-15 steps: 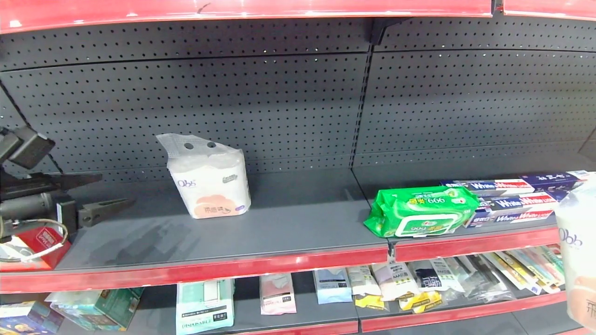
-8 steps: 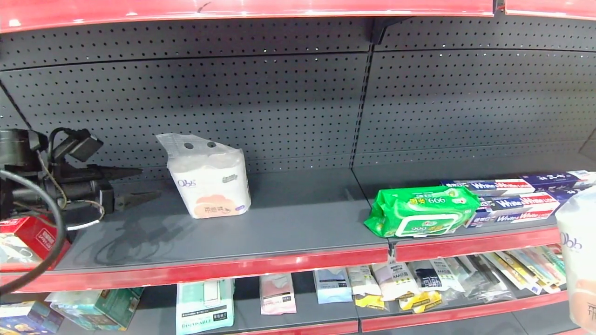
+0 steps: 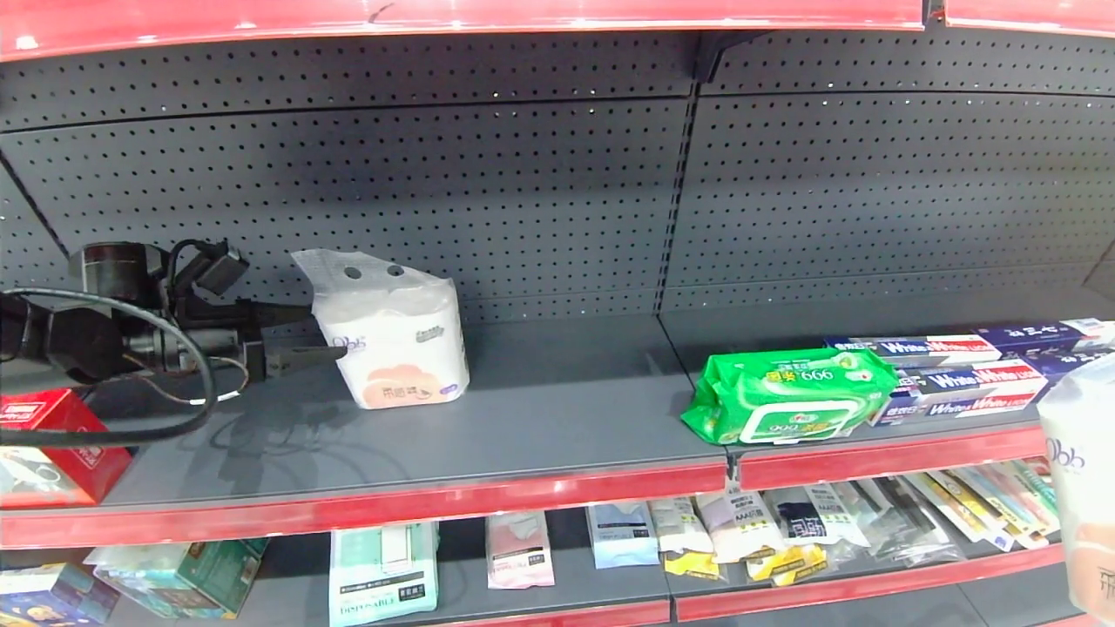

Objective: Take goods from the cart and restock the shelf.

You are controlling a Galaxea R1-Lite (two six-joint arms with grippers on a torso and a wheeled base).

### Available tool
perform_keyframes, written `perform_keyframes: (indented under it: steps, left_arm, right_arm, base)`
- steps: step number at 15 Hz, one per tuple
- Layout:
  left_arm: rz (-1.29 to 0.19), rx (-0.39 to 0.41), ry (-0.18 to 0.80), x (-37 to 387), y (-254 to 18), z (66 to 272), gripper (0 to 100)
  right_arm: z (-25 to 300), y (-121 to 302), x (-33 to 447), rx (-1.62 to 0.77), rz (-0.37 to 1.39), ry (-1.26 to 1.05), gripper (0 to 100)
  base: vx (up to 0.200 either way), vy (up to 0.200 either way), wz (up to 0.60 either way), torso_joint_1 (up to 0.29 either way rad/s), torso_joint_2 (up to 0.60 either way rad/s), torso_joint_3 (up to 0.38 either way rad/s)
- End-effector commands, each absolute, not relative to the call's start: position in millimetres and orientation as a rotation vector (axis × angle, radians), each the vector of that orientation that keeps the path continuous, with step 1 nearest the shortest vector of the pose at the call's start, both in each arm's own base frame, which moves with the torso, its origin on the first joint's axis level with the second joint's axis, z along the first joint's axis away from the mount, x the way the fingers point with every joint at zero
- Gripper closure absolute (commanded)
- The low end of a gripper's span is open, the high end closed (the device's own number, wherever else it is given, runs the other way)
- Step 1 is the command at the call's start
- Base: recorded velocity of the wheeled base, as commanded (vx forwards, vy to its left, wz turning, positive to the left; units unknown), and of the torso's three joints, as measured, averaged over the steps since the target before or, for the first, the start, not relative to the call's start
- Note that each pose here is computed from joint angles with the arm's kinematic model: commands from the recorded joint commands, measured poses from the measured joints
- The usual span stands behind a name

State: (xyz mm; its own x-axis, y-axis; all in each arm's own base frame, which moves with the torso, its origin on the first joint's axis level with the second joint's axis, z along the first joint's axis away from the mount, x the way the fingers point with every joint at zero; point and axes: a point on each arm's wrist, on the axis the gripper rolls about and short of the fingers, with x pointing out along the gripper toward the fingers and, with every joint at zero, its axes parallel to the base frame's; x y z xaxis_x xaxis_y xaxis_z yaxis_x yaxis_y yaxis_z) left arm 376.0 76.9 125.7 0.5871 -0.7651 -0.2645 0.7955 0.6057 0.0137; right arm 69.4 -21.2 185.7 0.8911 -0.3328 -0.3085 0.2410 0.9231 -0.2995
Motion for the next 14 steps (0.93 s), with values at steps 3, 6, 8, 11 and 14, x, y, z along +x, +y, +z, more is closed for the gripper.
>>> perform_keyframes:
  steps: [3, 6, 8, 11, 14]
  left_arm:
    - [-0.986, 0.115, 0.23, 401, 71, 106, 0]
    - [-1.038, 0.135, 0.186, 417, 61, 96, 0]
    - [-1.054, 0.151, 0.162, 428, 53, 91, 0]
    - [-1.064, 0.137, 0.182, 432, 47, 81, 0]
    - [-1.068, 0.146, 0.168, 435, 42, 79, 0]
  right_arm:
    - [185, -23, 73, -0.266, -0.31, 0.387, 100]
    - [184, -23, 75, -0.277, -0.309, 0.395, 100]
    - [185, -23, 75, -0.286, -0.308, 0.395, 100]
    - [185, -24, 77, -0.286, -0.309, 0.4, 100]
    - [185, -24, 77, -0.285, -0.308, 0.402, 100]
  base:
    - [0.0, 0.0, 0.0, 0.0, 0.0, 0.0]
    - [0.0, 0.0, 0.0, 0.0, 0.0, 0.0]
    - [0.0, 0.0, 0.0, 0.0, 0.0, 0.0]
    - [0.0, 0.0, 0.0, 0.0, 0.0, 0.0]
    - [0.0, 0.0, 0.0, 0.0, 0.0, 0.0]
